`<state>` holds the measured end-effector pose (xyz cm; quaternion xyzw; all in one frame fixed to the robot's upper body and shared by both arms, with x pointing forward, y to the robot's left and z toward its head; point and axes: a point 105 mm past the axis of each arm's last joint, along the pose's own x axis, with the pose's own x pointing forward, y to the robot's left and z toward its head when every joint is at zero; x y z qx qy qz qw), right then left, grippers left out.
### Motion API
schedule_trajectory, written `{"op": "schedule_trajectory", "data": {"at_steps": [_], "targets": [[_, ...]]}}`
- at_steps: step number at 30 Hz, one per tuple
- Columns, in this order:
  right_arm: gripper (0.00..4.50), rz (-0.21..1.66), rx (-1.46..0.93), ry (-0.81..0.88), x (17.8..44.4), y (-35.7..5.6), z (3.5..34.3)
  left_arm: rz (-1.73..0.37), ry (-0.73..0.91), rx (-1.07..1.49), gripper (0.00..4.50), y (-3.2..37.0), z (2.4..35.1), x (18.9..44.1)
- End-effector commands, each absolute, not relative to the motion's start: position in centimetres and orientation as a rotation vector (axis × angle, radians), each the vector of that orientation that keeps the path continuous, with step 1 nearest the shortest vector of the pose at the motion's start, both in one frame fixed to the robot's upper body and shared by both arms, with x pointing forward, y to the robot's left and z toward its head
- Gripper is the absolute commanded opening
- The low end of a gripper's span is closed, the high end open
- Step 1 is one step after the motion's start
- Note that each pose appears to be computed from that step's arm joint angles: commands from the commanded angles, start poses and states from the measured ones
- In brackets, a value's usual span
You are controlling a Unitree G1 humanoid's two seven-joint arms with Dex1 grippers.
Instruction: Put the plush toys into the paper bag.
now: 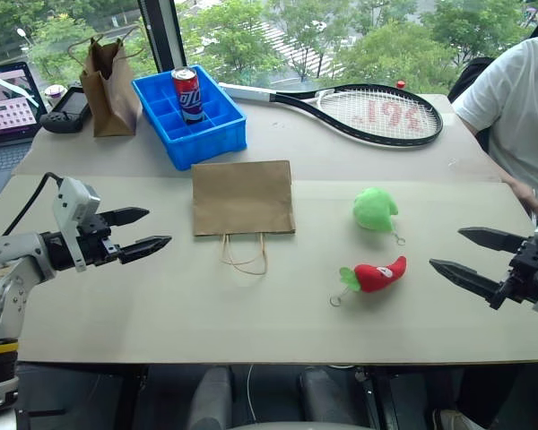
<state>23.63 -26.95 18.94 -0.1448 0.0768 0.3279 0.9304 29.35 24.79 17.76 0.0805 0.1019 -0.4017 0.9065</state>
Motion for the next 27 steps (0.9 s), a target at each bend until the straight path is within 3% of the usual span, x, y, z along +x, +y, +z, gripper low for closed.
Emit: {"op": "schedule_trajectory", "data": {"at_steps": [1,11,20,27], "targets": [[4.45,0.669,-0.323,0.121,23.6,-26.7,19.7,-0.855,0.155,0.171,4.50,24.7,19.1,29.2],[4.45,0.704,-0.319,0.114,23.2,-25.7,20.1,-1.005,0.130,0.137,4.50,24.6,20.3,28.0],[4.45,0.748,-0.326,0.099,23.2,-24.6,21.0,-1.027,0.103,0.183,4.50,24.2,21.0,28.6],[4.45,1.057,-0.364,0.130,21.9,-18.0,23.6,-1.261,0.150,0.472,4.50,20.9,21.7,29.0]]}}
